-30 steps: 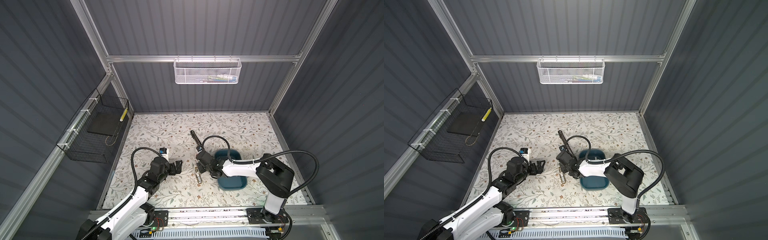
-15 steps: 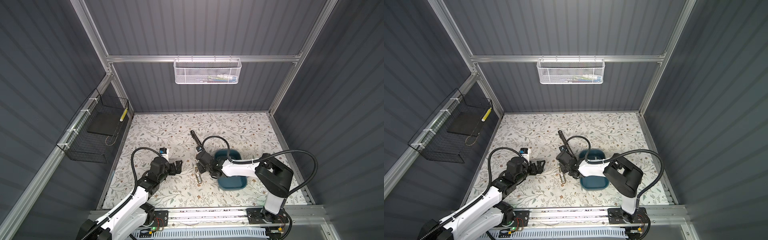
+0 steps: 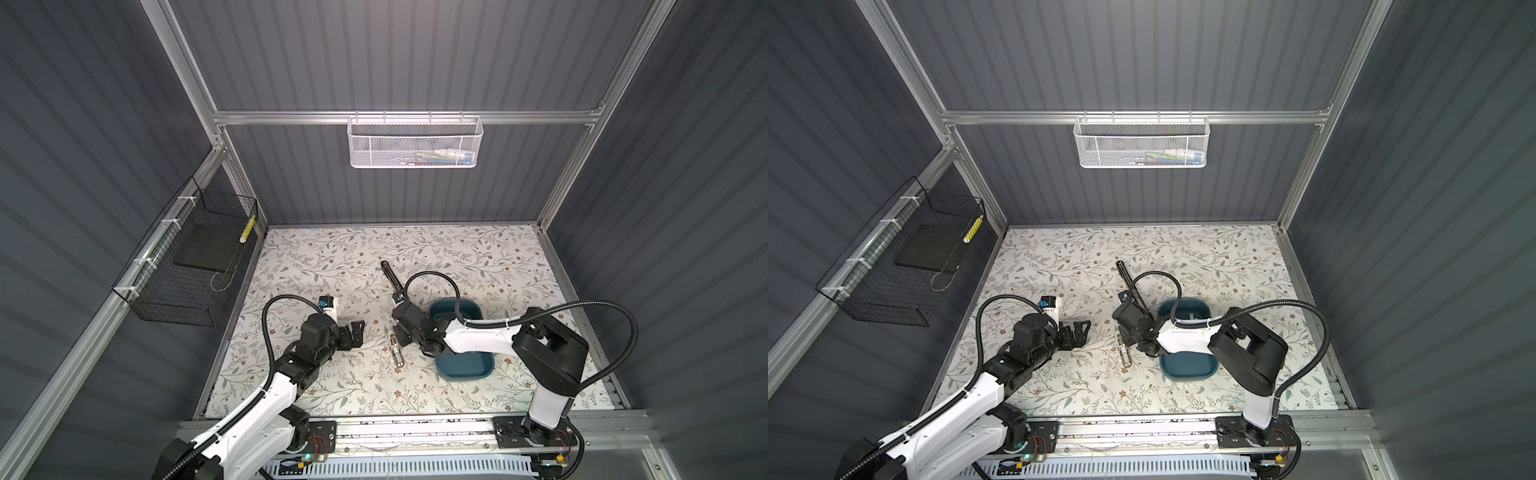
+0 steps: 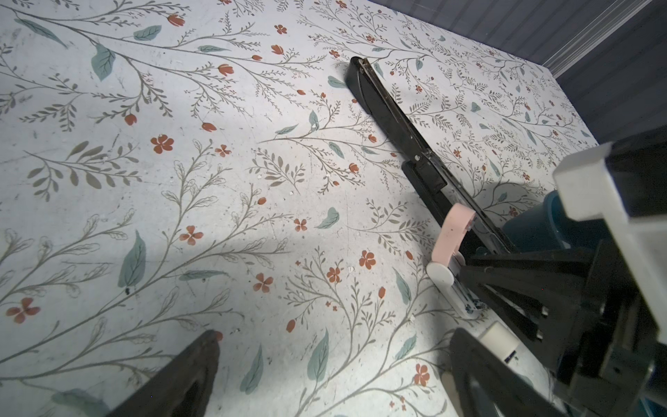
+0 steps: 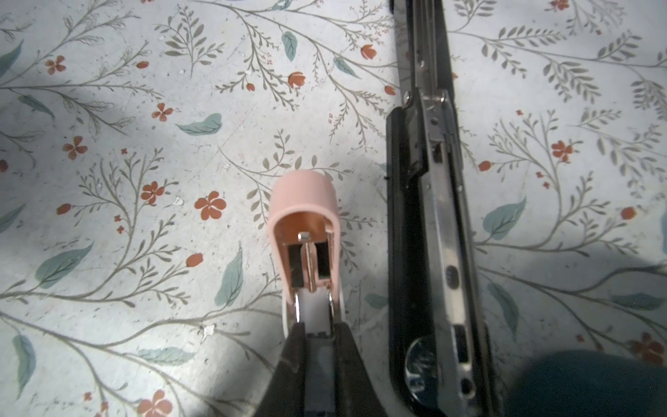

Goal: Load the staples into the stapler

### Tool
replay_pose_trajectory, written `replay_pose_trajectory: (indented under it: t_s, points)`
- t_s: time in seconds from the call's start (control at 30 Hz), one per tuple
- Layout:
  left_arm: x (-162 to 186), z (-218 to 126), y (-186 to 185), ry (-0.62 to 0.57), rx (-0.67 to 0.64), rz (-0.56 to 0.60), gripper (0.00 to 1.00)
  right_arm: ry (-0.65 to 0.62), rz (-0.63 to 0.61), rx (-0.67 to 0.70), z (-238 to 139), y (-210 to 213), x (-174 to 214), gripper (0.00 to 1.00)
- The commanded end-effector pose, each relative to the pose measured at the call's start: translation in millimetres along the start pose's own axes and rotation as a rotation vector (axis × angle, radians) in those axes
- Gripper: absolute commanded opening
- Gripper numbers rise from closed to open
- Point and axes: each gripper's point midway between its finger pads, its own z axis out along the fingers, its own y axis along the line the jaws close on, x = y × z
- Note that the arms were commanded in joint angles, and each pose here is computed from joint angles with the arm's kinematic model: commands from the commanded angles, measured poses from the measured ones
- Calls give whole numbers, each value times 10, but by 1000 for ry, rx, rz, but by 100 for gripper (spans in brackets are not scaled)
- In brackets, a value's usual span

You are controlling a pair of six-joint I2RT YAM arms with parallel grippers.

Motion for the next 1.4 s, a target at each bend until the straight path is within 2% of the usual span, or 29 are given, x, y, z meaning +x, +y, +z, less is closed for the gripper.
replay_pose_trajectory:
  t_s: [0.0,1.37]
  points:
    - [19,1,-14,-2,9,12,100,-7,1,12,-47,-20,-54,6]
    - [24,2,-14,0,9,11,100,38,14,6,84,10,104,6]
